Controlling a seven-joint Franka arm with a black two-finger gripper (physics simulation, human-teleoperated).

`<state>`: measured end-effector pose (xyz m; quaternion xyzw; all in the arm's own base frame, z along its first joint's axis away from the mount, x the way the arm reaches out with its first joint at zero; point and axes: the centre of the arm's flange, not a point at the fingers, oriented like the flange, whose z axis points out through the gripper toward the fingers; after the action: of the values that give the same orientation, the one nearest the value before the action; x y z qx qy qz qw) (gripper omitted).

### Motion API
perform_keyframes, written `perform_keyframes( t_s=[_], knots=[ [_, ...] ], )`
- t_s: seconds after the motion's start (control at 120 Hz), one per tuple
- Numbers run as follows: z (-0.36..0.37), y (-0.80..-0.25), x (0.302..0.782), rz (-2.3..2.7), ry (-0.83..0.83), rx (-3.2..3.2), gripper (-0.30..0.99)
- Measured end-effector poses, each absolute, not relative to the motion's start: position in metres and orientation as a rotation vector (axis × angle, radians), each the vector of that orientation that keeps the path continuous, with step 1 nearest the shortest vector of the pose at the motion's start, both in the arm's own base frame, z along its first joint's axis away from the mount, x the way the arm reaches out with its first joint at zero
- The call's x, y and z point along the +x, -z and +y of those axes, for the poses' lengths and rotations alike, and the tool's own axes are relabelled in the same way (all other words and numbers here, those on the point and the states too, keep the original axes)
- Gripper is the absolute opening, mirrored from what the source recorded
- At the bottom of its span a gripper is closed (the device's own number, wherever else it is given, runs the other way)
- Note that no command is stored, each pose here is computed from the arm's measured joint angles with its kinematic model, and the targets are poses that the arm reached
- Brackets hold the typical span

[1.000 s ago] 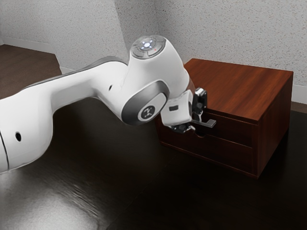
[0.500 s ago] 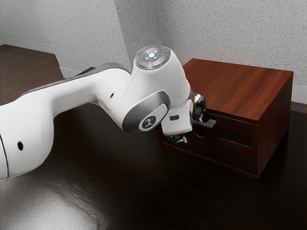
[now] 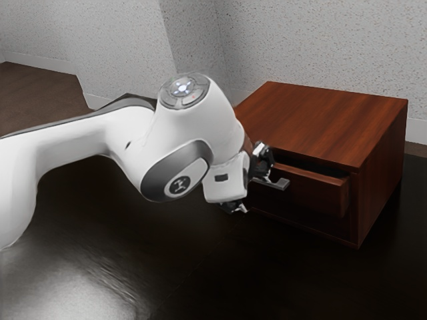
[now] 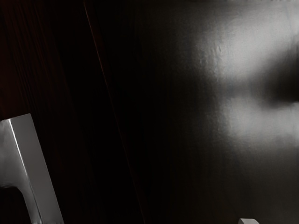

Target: Pull the drawer handle with one arm to open the drawer

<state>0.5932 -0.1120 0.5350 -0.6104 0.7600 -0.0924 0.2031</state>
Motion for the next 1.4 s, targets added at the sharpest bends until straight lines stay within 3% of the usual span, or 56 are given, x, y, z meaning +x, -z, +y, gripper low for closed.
perform_keyframes(
  t_s=[0.308, 0.55, 0.683, 1.0, 1.183, 1.267, 1.35, 1.4],
  knots=[
    [-0.095, -0.542, 0.550, 2.130, 0.306, -1.719, 0.39],
    [-0.090, -0.537, 0.530, 2.141, 0.333, -1.731, 0.40],
    [-0.110, -0.531, 0.528, 2.176, 0.346, -1.710, 0.56],
    [-0.108, -0.537, 0.488, 2.197, 0.396, -1.688, 0.44],
    [-0.097, -0.542, 0.460, 2.187, 0.410, -1.665, 0.47],
    [-0.099, -0.580, 0.440, 2.121, 0.451, -1.615, 0.53],
    [-0.138, -0.673, 0.396, 2.022, 0.539, -1.464, 0.58],
    [-0.150, -0.735, 0.403, 1.968, 0.594, -1.482, 0.61]
  ],
)
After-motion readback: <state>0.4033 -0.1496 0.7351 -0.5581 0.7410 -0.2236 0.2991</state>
